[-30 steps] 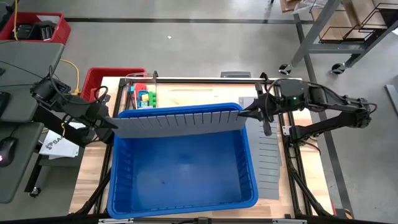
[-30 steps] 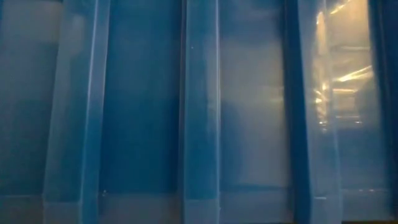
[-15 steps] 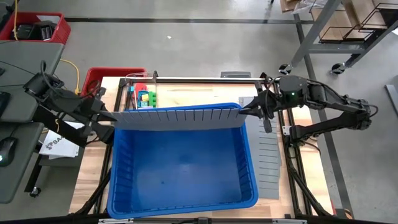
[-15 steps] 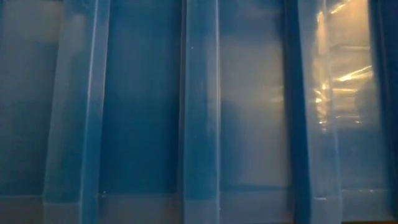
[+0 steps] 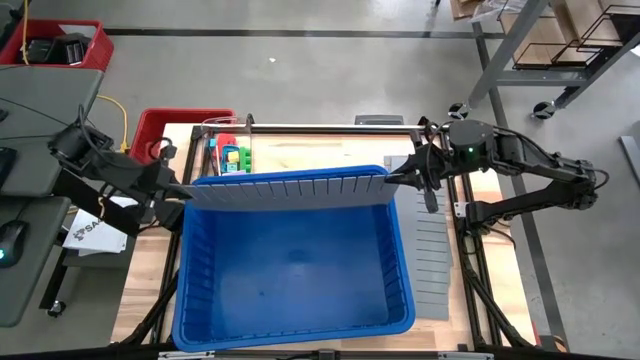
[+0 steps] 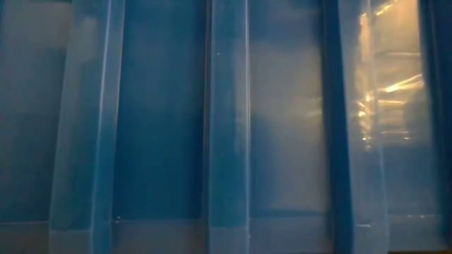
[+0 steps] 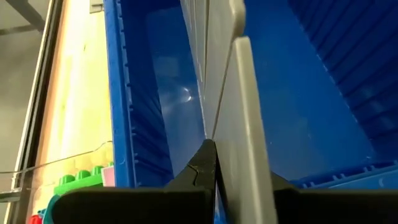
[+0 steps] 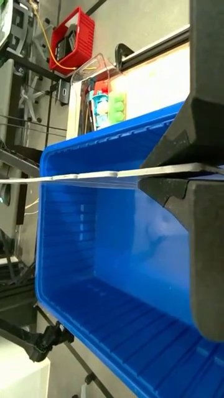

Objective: Sort blocks

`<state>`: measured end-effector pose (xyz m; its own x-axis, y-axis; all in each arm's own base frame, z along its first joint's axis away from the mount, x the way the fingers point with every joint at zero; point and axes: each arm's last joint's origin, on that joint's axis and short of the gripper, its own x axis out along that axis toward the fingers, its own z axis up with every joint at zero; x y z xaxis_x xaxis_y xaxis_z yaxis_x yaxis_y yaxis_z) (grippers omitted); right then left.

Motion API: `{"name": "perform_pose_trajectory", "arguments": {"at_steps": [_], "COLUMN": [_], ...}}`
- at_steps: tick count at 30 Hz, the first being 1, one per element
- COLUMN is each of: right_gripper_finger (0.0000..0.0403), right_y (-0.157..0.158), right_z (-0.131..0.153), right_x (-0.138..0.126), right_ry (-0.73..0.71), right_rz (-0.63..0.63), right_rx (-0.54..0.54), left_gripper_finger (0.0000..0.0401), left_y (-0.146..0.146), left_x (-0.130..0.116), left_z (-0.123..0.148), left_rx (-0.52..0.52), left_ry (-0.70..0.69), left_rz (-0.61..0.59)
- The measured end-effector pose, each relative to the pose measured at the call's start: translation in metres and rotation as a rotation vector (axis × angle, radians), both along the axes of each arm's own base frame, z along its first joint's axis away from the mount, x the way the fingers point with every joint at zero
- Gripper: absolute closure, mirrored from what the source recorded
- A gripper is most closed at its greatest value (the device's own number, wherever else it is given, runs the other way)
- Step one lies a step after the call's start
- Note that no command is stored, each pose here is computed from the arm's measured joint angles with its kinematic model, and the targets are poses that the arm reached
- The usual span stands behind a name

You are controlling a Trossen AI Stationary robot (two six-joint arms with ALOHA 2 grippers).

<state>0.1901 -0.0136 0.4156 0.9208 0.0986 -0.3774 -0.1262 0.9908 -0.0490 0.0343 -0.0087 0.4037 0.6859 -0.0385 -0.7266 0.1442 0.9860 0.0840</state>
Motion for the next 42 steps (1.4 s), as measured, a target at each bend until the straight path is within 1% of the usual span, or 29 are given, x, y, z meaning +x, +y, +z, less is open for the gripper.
{"name": "perform_pose_trajectory", "arguments": {"at_steps": [4,9,12,16,20,25,27,33,38,42], "right_gripper_finger": [0.0403,0.0403,0.0403,0.0403,0.0403,0.0403,0.0403,0.0403,0.0403,0.0403], "right_y": [0.0,0.0,0.0,0.0,-0.001,-0.001,-0.001,-0.001,-0.002,-0.002], "right_z": [0.0,0.0,0.0,0.0,0.0,0.001,0.001,0.003,-0.001,-0.002], "right_x": [0.0,0.0,0.0,0.001,0.001,0.001,0.002,0.004,0.011,0.014], "right_ry": [0.002,0.002,-0.001,-0.004,-0.005,-0.009,-0.013,-0.034,-0.018,-0.01], "right_rz": [-0.004,-0.014,-0.014,-0.014,-0.016,-0.024,-0.025,-0.024,-0.026,-0.025], "right_rx": [-0.001,-0.006,-0.005,-0.006,-0.007,0.01,0.01,0.008,0.003,0.001], "left_gripper_finger": [0.0396,0.0396,0.0396,0.0396,0.0396,0.0396,0.0396,0.0396,0.0398,0.0399], "left_y": [-0.003,-0.002,-0.002,-0.002,0.001,0.002,0.002,0.003,0.006,0.006], "left_x": [0.004,0.003,0.002,-0.001,-0.004,-0.004,-0.004,-0.008,-0.012,-0.012], "left_z": [-0.008,-0.009,-0.009,-0.01,-0.01,-0.011,-0.011,-0.011,-0.012,-0.011], "left_rx": [0.01,0.015,-0.008,-0.06,-0.036,0.01,0.005,-0.067,-0.032,-0.036], "left_ry": [0.037,0.035,0.036,0.051,0.043,0.036,0.038,0.043,0.033,0.029], "left_rz": [-0.018,-0.012,0.003,-0.006,0.021,0.018,0.018,0.02,0.035,0.033]}}
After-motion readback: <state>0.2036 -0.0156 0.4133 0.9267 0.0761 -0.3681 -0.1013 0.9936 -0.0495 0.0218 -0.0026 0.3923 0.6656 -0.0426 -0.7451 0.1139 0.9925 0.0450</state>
